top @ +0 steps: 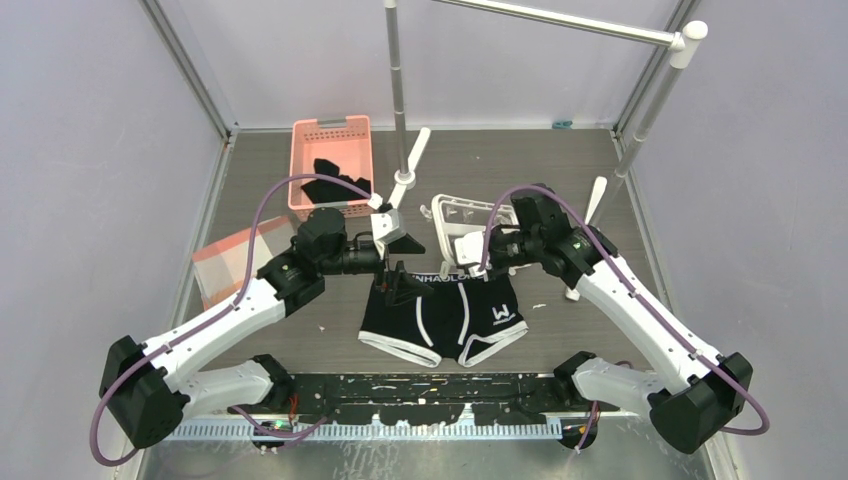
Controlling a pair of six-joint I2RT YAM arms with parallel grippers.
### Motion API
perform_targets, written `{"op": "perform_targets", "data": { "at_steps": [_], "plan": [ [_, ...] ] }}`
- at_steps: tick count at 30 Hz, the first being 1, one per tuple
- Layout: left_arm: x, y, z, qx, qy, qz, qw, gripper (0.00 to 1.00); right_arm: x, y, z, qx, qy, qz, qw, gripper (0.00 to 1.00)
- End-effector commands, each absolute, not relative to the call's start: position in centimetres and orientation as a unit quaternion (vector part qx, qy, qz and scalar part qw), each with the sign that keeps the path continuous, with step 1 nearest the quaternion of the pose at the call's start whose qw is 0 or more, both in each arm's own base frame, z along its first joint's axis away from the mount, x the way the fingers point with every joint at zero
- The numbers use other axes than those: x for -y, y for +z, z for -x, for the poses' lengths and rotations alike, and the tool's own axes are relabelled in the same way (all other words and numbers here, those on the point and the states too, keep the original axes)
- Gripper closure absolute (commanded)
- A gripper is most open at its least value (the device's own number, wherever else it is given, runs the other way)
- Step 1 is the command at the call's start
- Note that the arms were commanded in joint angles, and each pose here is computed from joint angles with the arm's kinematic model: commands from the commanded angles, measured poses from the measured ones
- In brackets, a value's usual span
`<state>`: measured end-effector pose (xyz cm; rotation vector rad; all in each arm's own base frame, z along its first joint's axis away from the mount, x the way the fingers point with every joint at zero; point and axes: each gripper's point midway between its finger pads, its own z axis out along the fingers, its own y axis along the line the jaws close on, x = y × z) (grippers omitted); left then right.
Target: Clip the underwear to the hanger
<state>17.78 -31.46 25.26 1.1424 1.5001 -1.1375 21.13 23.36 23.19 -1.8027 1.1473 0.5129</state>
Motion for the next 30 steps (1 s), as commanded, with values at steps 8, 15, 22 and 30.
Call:
{"op": "perform_targets", "data": {
  "at_steps": [8,15,22,30],
  "plan": [
    [32.1,28.8,-17.9,-0.561,-0.470,-0.466,0.498,0.06,-24.2,27.9,-21.4,-0.369,0.167,0.743,0.533,0.99],
    [32.2,28.7,-17.8,-0.563,-0.475,-0.463,0.493,0.05,-24.5,28.5,-21.4,-0.355,0.166,0.744,0.542,0.99],
    [33.2,28.7,-18.1,-0.563,-0.484,-0.457,0.489,0.05,-24.9,28.6,-21.5,-0.347,0.169,0.740,0.550,1.00],
    [34.1,28.2,-18.8,-0.573,-0.493,-0.435,0.489,0.04,-25.1,28.7,-21.4,-0.342,0.174,0.738,0.555,0.99]
  ]
}}
